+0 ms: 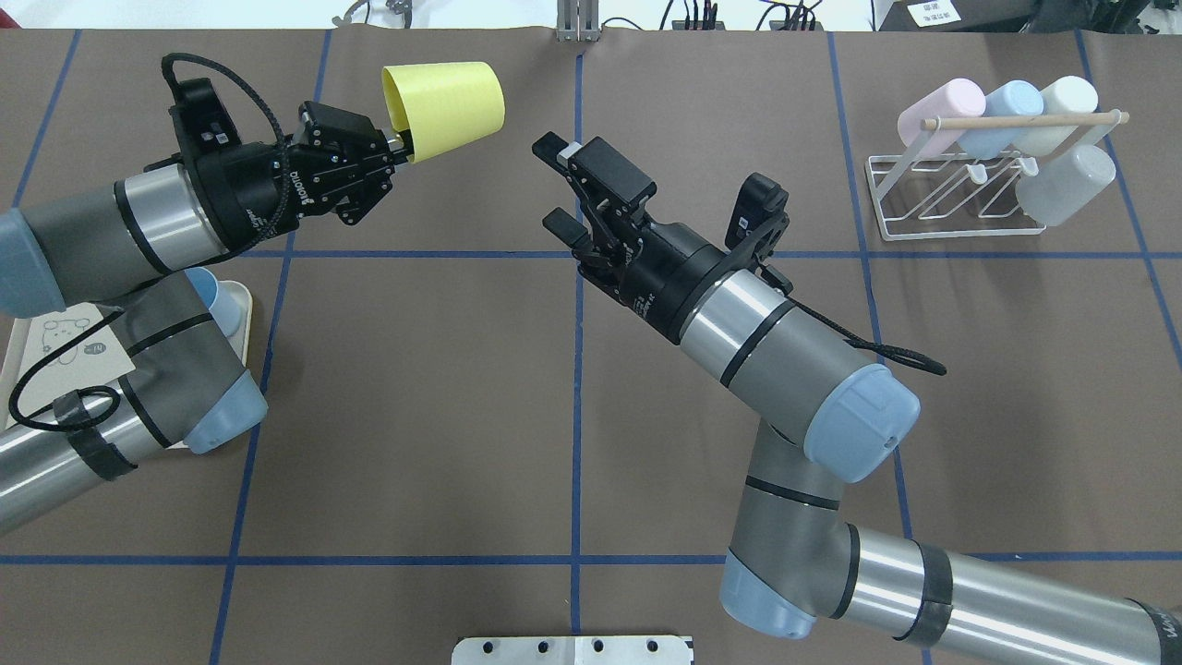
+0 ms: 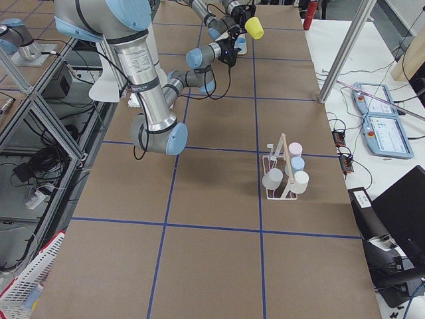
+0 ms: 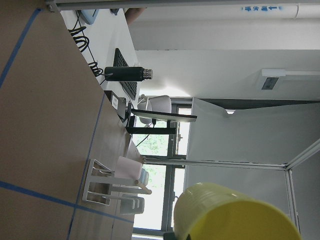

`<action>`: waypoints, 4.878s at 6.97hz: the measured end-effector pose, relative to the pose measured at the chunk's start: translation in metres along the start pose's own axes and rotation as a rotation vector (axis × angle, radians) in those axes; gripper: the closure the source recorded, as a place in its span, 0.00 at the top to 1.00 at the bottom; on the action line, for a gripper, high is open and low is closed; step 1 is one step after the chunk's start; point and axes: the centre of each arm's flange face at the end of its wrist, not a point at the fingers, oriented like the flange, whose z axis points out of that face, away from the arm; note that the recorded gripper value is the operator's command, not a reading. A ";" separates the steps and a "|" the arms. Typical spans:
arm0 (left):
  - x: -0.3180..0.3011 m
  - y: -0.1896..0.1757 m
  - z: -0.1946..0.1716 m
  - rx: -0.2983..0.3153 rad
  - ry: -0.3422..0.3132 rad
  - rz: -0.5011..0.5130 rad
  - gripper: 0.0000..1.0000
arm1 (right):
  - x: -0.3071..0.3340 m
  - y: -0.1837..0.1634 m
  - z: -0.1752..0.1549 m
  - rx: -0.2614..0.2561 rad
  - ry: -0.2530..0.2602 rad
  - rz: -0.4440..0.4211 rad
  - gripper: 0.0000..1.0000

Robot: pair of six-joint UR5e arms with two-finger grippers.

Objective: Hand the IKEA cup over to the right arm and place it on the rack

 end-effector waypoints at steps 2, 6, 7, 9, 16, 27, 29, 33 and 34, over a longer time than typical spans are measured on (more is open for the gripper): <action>-0.003 0.005 0.004 -0.008 0.017 -0.008 0.00 | 0.002 0.000 0.009 0.009 0.010 -0.005 0.99; -0.021 0.037 0.016 -0.033 0.032 -0.047 0.00 | 0.003 -0.006 0.013 0.022 0.014 -0.013 0.99; -0.024 0.043 0.019 -0.036 0.033 -0.054 0.00 | 0.005 -0.007 0.013 0.024 0.017 -0.015 0.99; -0.025 0.054 0.027 -0.044 0.042 -0.066 0.00 | 0.007 -0.010 0.015 0.029 0.021 -0.018 0.99; -0.030 0.078 0.043 -0.053 0.052 -0.090 0.00 | 0.008 -0.014 0.016 0.035 0.023 -0.024 0.98; -0.031 0.077 0.041 -0.040 0.056 -0.078 1.00 | 0.001 -0.039 0.019 0.070 0.012 -0.032 0.00; -0.029 0.066 0.039 -0.017 0.043 -0.016 1.00 | 0.007 -0.064 0.026 0.112 0.030 -0.121 0.00; -0.034 0.019 0.021 0.090 -0.070 0.117 1.00 | 0.004 -0.124 0.047 0.260 0.176 -0.428 0.00; -0.029 -0.003 0.011 0.130 -0.120 0.150 1.00 | -0.001 -0.136 0.050 0.319 0.241 -0.518 0.00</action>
